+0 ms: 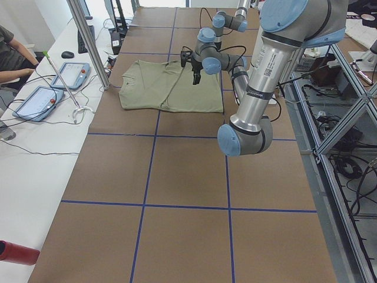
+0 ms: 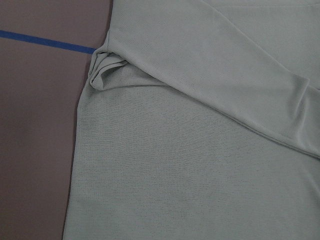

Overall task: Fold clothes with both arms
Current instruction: 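Move the right gripper to its nearest hem corner while the left gripper waits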

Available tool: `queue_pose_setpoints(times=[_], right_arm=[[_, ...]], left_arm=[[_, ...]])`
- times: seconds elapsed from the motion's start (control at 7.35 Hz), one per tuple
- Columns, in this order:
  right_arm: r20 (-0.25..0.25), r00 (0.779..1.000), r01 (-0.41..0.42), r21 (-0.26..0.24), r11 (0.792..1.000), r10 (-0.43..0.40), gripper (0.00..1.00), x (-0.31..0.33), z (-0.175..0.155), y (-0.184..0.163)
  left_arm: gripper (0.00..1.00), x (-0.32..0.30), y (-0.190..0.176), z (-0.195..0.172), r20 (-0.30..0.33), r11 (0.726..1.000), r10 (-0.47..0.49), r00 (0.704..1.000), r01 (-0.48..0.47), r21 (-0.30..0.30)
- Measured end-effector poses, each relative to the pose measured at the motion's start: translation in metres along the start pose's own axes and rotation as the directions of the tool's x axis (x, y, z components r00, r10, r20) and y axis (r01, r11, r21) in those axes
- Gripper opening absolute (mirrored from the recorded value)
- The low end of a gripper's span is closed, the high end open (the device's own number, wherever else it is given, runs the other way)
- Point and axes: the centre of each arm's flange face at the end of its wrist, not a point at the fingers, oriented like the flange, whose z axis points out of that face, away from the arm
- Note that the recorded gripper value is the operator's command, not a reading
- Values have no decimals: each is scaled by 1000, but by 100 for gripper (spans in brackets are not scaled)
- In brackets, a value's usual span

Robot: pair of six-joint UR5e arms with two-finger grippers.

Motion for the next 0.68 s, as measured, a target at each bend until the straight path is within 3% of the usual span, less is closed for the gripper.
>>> queue_pose_setpoints(times=[0.54,0.68], right_arm=[[-5,1000,-2,-17,1000,2,54,6,-1,2],[-8,1000,-2,-18,1000,2,39,7,0,3]], left_arm=[[99,1,0,-4,-7,1000,1,1000,-1,3],[99,1,0,-5,-7,1000,1,1000,-1,3]])
